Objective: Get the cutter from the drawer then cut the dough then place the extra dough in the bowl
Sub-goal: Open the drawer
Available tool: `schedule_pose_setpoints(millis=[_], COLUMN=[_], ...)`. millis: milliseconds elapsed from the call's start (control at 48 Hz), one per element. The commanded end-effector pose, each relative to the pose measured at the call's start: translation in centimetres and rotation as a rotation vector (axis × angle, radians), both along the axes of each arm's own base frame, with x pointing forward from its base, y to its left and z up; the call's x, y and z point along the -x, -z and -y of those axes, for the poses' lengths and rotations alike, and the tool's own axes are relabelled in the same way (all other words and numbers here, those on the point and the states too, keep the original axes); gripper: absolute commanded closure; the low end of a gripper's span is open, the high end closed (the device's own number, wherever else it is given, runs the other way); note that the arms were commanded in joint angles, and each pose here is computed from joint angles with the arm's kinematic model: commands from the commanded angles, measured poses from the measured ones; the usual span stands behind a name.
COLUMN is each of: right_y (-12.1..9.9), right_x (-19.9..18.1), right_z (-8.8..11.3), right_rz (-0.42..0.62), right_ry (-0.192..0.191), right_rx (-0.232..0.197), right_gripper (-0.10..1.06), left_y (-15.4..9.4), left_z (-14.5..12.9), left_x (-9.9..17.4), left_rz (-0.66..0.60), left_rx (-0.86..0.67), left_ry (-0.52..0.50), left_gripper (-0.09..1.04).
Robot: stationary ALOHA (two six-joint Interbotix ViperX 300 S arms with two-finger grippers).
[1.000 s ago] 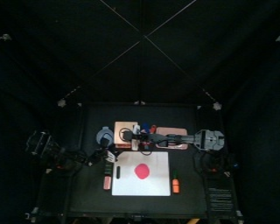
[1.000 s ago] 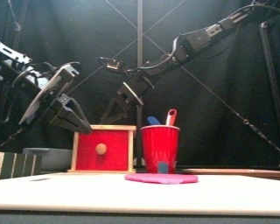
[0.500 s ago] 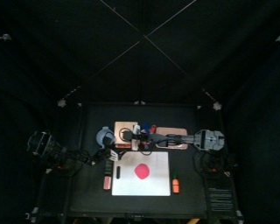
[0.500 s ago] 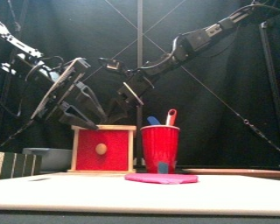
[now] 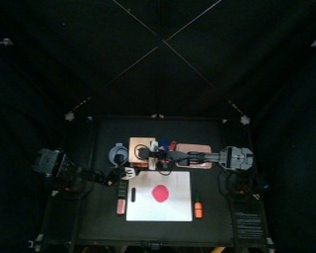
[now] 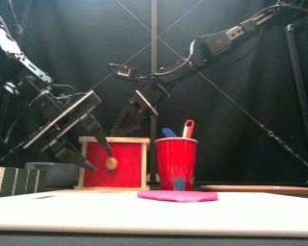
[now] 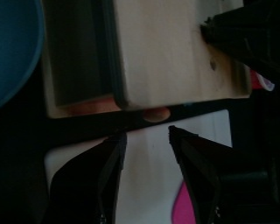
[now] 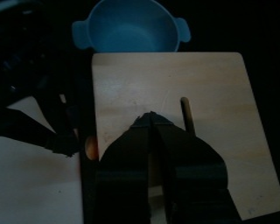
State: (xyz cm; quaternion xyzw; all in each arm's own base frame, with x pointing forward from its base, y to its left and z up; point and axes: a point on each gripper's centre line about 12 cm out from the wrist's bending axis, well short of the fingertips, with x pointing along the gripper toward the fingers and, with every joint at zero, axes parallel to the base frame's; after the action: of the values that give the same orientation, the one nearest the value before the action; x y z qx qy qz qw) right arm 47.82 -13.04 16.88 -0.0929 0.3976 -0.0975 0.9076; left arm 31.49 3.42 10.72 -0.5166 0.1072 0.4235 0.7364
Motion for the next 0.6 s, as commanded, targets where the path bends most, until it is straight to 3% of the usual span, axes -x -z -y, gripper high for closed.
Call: schedule_pose_setpoints(millis=[21,396,604], right_y=[1.9,1.9,2.0], right_x=[0.9,0.9,0.9], right_z=[0.3,0.3,0.2], right_rz=[-0.072,-0.075,-0.075], right_ry=[0.017,0.017,0.016], right_rx=[-0.015,-0.016,-0.017], right_gripper=[0.94,0.94,0.94], left_y=[-1.0,-0.2,0.0], left_z=[-0.6,-1.7,-1.7], left_x=[-1.2,-1.3,-1.1], left_rz=[0.039,0.009,-0.001], left_rx=[-0.019,-0.049,-0.054], left_ry=[-0.002,0.004,0.01], left_gripper=[0.15,0.16,0.23])
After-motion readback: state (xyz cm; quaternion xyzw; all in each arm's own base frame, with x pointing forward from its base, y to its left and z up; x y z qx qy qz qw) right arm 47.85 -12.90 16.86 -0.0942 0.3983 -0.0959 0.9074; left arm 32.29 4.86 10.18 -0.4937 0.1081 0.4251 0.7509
